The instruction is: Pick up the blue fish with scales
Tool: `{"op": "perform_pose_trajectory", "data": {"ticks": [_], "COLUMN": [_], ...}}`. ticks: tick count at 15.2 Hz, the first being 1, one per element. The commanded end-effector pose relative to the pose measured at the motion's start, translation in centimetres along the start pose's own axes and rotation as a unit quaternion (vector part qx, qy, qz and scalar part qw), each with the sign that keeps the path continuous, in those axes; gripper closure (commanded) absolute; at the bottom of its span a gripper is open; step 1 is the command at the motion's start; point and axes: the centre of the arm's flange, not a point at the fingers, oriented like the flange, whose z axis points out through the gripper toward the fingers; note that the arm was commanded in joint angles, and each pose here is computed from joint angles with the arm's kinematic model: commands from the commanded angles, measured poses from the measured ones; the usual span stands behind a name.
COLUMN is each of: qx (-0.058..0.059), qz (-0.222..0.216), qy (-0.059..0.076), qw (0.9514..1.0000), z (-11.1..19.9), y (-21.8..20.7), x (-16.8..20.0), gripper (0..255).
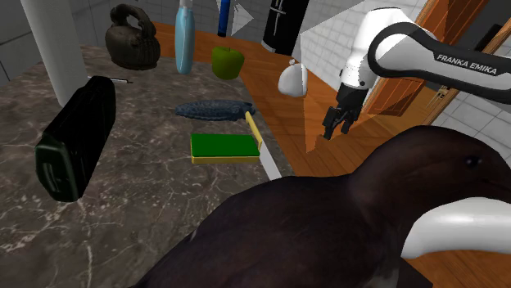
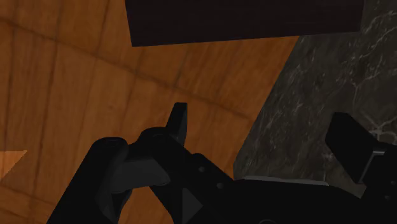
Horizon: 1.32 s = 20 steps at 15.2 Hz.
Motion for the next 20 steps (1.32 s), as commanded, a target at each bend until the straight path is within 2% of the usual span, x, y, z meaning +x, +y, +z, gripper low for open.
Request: {"op": "perform_pose_trajectory", "data": {"ticks": [1,5,7,10,12,15,17,20], "qx": [0.0,-0.004,-0.007,-0.01,-0.012,-0.015,-0.017,-0.02], "qz": [0.0,-0.086,-0.128,-0.192,-0.234,-0.296,-0.337,-0.397], "qy": [0.0,-0.003,-0.005,-0.008,-0.009,-0.012,-0.014,-0.016], "qw": [1.0,0.9963,0.9917,0.9813,0.9721,0.955,0.9413,0.9176], "z": [0.0,-1.6,-2.3,-3.4,-4.2,-5.2,-5.9,-6.9], "y": [0.0,-2.8,-4.5,-7.3,-9.4,-12.8,-15.1,-18.9], "x": [0.0,4.4,6.4,9.1,10.7,12.7,13.8,15.1], "gripper": [0,0,0,0,0,0,0,0]}}
